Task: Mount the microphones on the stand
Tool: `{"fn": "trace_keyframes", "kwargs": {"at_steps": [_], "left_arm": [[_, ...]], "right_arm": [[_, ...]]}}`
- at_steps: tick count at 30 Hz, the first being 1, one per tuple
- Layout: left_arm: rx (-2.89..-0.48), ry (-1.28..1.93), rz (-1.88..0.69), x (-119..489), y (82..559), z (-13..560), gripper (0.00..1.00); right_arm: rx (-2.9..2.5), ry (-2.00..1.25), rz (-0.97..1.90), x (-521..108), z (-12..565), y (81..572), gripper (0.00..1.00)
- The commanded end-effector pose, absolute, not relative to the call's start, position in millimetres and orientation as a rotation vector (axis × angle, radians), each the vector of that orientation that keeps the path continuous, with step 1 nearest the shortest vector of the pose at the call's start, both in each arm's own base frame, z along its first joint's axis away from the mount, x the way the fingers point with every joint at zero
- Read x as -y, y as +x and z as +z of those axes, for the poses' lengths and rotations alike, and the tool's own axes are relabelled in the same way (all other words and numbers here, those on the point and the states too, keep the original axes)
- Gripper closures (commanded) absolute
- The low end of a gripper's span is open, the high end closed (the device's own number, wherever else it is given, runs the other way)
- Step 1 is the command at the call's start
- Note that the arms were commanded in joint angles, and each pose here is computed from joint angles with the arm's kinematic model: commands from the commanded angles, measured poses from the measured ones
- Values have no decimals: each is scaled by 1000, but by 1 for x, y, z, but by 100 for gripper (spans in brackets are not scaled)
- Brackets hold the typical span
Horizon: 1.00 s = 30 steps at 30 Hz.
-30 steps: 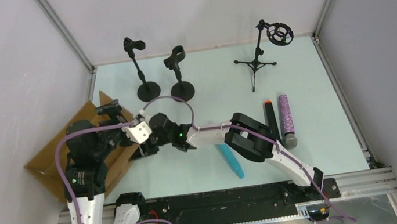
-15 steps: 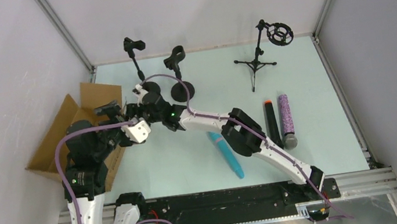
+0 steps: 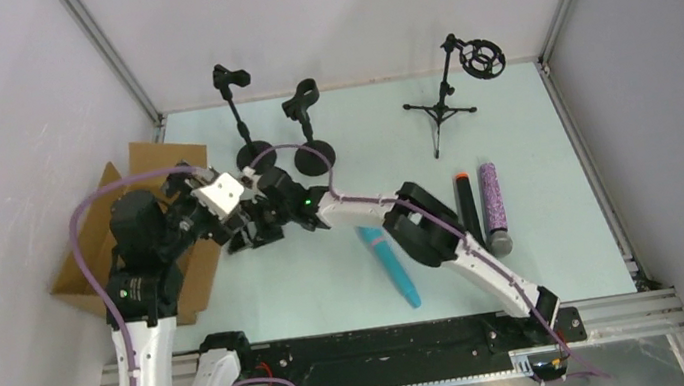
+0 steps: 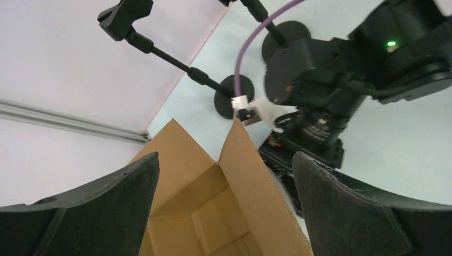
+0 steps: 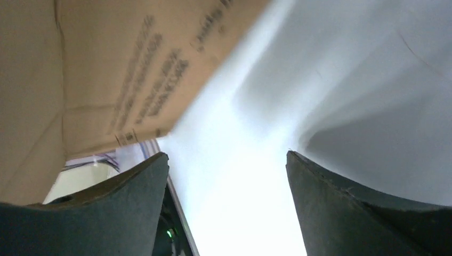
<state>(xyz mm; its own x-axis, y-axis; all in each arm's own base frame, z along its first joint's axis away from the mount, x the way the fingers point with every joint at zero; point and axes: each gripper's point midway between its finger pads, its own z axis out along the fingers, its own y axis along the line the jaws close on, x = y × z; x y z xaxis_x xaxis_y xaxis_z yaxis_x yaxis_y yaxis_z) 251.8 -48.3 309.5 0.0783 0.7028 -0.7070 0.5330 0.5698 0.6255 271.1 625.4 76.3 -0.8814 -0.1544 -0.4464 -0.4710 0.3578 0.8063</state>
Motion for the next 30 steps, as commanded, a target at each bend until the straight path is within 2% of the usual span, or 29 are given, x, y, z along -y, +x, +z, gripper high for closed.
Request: {"fn": "trace_keyframes", "kwargs": {"at_steps": [1,2,3,4,11,15,20,25,30], "left_arm": [[-1637,814,4,56,254,343,2],[-1648,791,-15,57,257,346,2],[-1638,743,-38,58,257,361,2],[-1645,723,-54,59,260,364,2],[-1644,590,-137,63,276,389,2],[-1696,561,-123,58,315,380,2],[-1631,756,-116,70,350,390,2],[-1604,856,-32,65,406,396,2],[-1638,686,-47,57,459,423,2]], "right_arm": [[-2182,-626,1452,-573,155,281,12],[-2147,-620,1450,-562,180,280,12],[-2195,-603,1403,-545,163,279,10],[-2160,-601,1404,-535,185,276,10],[-2392,-568,1092,-451,133,231,9],[-2483,-569,917,-415,98,209,11],[-2562,-534,753,-380,72,199,15],[-2541,-530,674,-364,79,199,17],[-2506,-522,638,-357,88,202,18]]}}
